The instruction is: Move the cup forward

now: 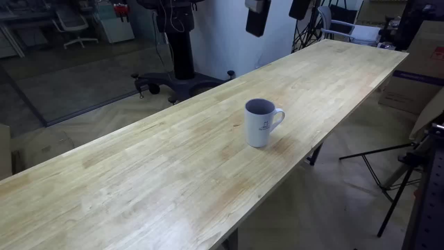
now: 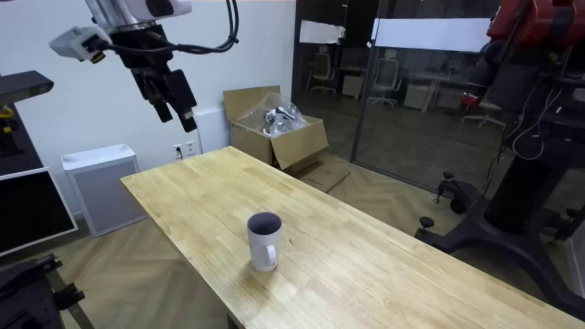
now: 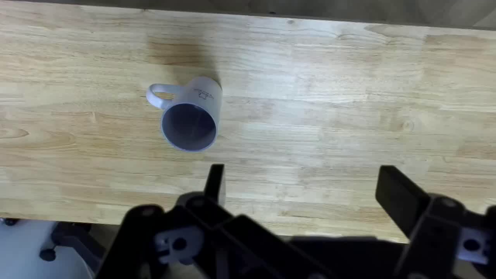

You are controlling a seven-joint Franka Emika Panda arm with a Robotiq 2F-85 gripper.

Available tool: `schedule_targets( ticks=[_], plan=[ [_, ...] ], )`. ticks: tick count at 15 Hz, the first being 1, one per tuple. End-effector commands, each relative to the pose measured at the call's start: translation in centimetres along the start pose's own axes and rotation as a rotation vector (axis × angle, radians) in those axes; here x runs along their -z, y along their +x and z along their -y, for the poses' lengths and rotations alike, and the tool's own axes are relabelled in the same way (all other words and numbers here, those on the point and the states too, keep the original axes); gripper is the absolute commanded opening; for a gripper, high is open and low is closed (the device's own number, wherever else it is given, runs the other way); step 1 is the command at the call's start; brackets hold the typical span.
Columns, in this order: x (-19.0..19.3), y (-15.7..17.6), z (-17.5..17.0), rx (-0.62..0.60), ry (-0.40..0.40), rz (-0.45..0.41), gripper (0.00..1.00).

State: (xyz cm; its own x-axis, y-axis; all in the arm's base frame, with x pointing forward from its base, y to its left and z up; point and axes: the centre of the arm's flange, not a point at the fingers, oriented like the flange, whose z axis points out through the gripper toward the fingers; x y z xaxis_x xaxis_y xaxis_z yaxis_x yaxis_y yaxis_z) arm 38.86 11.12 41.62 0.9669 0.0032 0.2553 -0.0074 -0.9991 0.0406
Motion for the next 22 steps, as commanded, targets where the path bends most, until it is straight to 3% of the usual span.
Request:
schedule_targets(
  ticks=[1, 14, 18, 22],
  plan=[
    [0.0, 0.0, 0.0, 0.0, 0.0, 0.0, 1.0],
    [0.0, 0.0, 0.0, 0.0, 0.0, 0.0, 1.0],
    [-1.5, 3.2, -3.0, 0.003, 0.062, -0.015, 1.0],
    [-4.7, 6.4, -8.8, 0.045, 0.192, 0.138, 1.0]
  ],
)
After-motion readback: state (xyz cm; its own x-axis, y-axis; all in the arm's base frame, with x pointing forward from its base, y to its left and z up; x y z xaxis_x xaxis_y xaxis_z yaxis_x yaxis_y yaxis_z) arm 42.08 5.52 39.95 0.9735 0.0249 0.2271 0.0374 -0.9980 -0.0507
